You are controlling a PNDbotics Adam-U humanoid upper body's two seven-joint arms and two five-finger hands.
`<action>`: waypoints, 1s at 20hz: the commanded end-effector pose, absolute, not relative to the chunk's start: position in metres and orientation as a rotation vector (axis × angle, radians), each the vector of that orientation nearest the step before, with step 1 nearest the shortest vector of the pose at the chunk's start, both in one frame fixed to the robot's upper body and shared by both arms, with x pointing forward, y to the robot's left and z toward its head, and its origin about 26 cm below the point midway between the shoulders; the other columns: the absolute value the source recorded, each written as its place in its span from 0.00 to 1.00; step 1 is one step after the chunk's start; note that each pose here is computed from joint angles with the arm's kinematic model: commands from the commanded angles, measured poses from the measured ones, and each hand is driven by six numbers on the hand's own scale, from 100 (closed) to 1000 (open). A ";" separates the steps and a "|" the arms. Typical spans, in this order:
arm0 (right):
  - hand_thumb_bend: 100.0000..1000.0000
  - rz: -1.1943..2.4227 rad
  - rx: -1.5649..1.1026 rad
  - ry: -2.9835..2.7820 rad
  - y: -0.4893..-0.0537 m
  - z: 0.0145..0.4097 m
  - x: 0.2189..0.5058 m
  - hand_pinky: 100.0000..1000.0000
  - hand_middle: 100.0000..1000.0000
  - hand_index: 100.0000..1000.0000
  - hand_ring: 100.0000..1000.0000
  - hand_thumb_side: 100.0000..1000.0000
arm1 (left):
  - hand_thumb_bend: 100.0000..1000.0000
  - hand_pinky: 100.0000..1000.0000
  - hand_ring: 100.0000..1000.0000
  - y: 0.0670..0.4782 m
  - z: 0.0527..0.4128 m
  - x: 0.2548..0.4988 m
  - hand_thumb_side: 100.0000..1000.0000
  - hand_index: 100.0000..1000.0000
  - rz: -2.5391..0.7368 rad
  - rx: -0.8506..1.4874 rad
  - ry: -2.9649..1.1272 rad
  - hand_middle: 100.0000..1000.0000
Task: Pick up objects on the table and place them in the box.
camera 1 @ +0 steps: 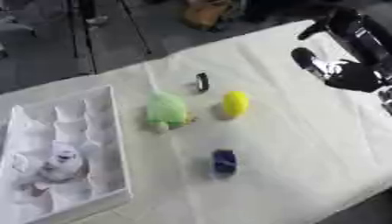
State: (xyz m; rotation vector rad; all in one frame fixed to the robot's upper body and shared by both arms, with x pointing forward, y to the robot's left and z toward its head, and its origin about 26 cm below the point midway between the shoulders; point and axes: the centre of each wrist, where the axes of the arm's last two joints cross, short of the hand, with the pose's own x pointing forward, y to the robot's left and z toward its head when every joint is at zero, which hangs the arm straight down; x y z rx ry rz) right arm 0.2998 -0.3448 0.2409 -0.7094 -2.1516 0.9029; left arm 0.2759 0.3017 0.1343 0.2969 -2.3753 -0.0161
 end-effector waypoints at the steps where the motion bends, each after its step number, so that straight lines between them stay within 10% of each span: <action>1: 0.40 0.927 -0.744 -2.173 -0.345 0.252 0.297 0.79 0.81 0.93 0.66 0.55 | 0.36 0.99 0.80 0.303 0.144 0.275 0.93 0.71 -0.035 0.310 -2.410 0.81; 20: 0.42 1.045 -0.769 -2.040 -0.356 0.243 0.312 0.79 0.82 0.93 0.66 0.55 | 0.36 0.99 0.80 0.302 0.142 0.275 0.94 0.71 -0.049 0.302 -2.399 0.81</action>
